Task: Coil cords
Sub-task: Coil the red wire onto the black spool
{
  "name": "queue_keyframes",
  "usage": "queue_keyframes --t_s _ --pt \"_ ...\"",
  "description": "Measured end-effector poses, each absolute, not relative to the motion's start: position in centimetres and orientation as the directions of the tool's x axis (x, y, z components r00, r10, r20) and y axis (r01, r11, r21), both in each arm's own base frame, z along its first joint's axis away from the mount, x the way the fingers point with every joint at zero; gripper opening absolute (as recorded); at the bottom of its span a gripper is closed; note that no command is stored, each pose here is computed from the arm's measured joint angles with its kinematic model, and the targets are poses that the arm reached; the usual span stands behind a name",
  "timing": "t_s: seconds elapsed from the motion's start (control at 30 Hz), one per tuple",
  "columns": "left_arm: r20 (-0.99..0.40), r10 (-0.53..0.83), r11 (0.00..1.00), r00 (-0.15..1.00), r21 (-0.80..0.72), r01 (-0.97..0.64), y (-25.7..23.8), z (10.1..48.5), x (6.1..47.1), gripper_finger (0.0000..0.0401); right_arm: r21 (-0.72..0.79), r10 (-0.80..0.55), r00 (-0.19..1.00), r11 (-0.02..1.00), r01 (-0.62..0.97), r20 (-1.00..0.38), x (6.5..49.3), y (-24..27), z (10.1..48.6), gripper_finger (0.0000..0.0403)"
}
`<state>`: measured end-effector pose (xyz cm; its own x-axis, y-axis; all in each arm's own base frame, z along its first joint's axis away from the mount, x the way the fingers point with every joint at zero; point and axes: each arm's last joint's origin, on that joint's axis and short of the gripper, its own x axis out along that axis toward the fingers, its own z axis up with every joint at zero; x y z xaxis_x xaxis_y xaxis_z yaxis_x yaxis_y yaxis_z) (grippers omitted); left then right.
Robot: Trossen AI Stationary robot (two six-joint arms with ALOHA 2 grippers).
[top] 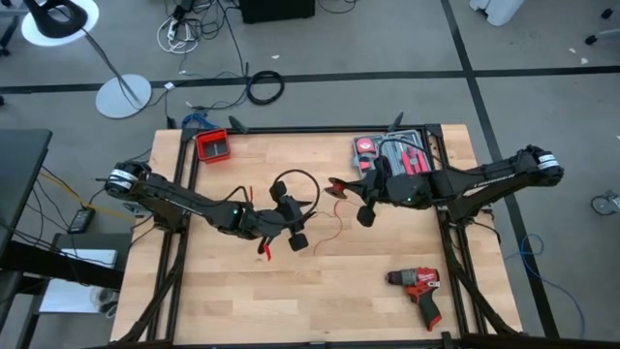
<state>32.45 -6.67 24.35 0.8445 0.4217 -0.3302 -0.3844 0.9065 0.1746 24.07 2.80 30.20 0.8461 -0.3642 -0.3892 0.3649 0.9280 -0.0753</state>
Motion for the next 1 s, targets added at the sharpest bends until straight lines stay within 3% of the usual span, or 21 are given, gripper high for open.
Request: queue_keyframes --t_s 0.33,1.0 --pt "-0.277 0.191 0.981 0.942 0.070 -0.179 -7.5 26.9 33.3 0.0133 -0.066 -0.274 0.852 0.960 0.274 -0.446 23.6 2.4 30.0 0.0000" --pt "-0.348 0.206 0.979 0.915 0.081 -0.189 -7.0 26.6 33.3 0.0133 -0.034 -0.112 0.914 0.994 0.108 -0.391 24.6 3.2 30.4 0.0000"
